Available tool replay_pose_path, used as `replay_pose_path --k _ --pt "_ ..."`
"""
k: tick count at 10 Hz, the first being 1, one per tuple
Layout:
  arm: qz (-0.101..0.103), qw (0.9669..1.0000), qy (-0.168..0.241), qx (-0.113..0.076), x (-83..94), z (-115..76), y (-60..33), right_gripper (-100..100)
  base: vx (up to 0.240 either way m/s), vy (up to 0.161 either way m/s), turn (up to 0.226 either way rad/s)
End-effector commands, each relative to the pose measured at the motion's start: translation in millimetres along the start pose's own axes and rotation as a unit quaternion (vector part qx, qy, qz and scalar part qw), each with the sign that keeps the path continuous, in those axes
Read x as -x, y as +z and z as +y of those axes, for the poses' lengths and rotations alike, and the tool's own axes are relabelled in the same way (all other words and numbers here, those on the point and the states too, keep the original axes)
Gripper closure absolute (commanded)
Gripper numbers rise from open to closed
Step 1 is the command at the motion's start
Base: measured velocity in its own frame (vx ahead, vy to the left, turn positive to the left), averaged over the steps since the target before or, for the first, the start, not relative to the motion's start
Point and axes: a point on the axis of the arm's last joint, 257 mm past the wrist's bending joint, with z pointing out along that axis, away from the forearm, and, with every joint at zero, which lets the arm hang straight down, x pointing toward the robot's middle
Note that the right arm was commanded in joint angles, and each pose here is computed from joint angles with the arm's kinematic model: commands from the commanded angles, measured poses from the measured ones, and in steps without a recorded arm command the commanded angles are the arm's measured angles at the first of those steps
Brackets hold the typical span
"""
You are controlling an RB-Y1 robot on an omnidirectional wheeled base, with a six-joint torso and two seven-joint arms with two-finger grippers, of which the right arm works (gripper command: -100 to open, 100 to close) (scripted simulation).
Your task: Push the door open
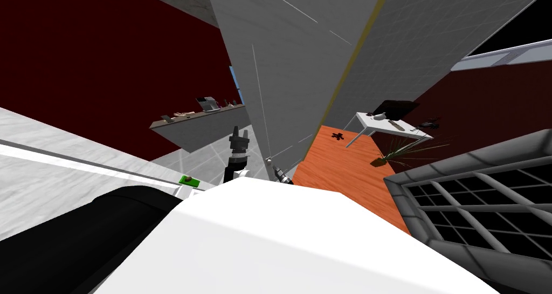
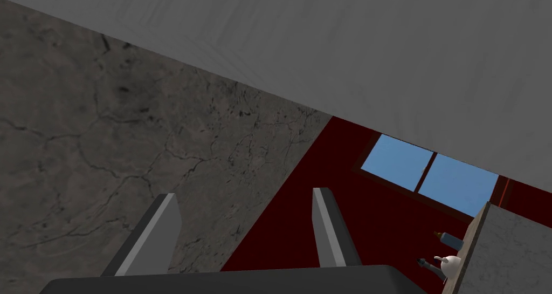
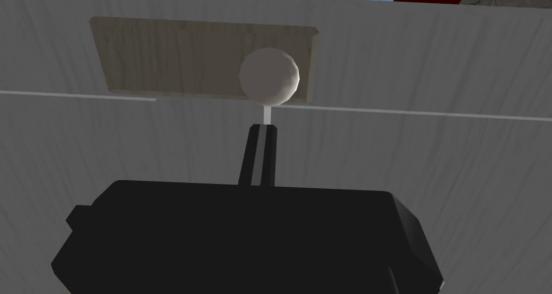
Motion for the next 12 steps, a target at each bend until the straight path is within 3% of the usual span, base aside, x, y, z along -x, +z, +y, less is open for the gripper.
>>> replay_pose_path --k 1,3,4,6,7,12 --pt "0.0 1.0 0.0 0.0 0.0 -0.1 -0.1 100 -0.013 -0.014 0.0" --pt "0.0 1.0 0.0 0.0 0.0 -0.1 -0.1 100 -0.003 -0.003 0.0" --pt "-0.015 0.9999 -0.002 -0.005 13.7 -3.1 -3.4 -100 -0.14 -0.011 -0.157" --pt "-0.025 0.9997 0.002 -0.002 17.9 -0.2 0.1 -100 -0.204 -0.071 -0.11" --pt "-0.022 0.9998 0.001 -0.003 16.2 -1.6 -0.8 -100 -0.085 -0.019 -0.005" --pt "-0.029 0.9995 -0.006 -0.008 26.5 -4.5 -1.2 -100 0.131 0.129 0.025"
